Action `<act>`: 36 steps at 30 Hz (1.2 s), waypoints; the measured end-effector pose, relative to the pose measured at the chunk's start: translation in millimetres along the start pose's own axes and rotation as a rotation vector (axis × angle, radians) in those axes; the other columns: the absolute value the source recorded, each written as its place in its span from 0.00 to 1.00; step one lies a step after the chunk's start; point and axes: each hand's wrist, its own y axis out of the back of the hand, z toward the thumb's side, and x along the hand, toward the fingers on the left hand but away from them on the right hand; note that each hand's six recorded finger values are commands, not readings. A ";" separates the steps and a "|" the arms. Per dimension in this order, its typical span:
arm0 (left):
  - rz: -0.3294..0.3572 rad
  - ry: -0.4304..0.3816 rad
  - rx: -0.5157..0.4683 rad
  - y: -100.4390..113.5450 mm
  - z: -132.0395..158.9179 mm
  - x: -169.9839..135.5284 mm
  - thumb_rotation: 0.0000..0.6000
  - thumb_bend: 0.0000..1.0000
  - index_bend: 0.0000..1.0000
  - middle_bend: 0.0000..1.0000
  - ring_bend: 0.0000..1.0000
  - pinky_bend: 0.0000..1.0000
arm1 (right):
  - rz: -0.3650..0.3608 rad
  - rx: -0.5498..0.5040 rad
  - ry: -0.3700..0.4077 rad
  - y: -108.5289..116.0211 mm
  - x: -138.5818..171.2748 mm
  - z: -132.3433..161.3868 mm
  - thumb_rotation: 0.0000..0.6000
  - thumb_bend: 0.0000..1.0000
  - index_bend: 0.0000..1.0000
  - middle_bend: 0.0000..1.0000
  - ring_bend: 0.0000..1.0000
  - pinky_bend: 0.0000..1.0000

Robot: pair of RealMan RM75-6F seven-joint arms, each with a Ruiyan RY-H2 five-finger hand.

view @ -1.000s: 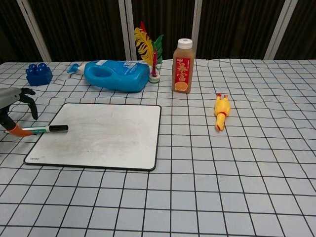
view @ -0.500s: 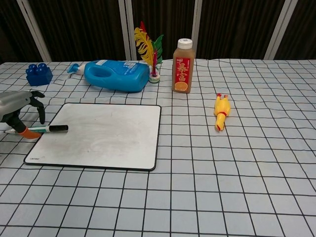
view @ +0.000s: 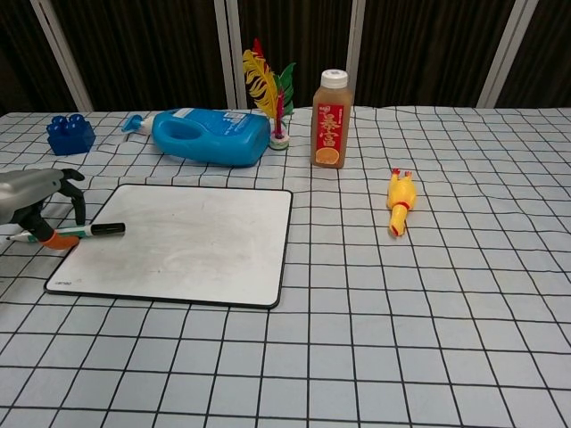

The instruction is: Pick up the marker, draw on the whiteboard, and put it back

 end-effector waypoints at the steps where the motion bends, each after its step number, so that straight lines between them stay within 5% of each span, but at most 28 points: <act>1: -0.001 -0.001 -0.003 -0.1 0.4 -0.2 1.00 0.54 0.57 0.00 0.00 0.00 | 0.000 0.000 0.000 0.0 0.0 0.0 1.00 0.35 0.00 0.00 0.00 0.00; 11: 0.034 -0.025 -0.103 12.2 10.5 -4.7 1.00 0.55 0.61 0.00 0.00 0.00 | -0.004 -0.003 0.000 1.1 -0.2 0.0 1.00 0.35 0.00 0.00 0.00 0.00; 22: 0.110 -0.141 -0.322 64.3 41.4 -22.7 1.00 0.55 0.62 0.00 0.00 0.00 | -0.001 -0.004 -0.001 0.6 -0.9 0.2 1.00 0.35 0.00 0.00 0.00 0.00; 36: 0.000 -0.368 -0.749 62.8 103.7 -18.4 1.00 0.55 0.66 0.04 0.00 0.00 | 0.016 -0.015 -0.020 -2.4 -2.7 -2.2 1.00 0.35 0.00 0.00 0.00 0.00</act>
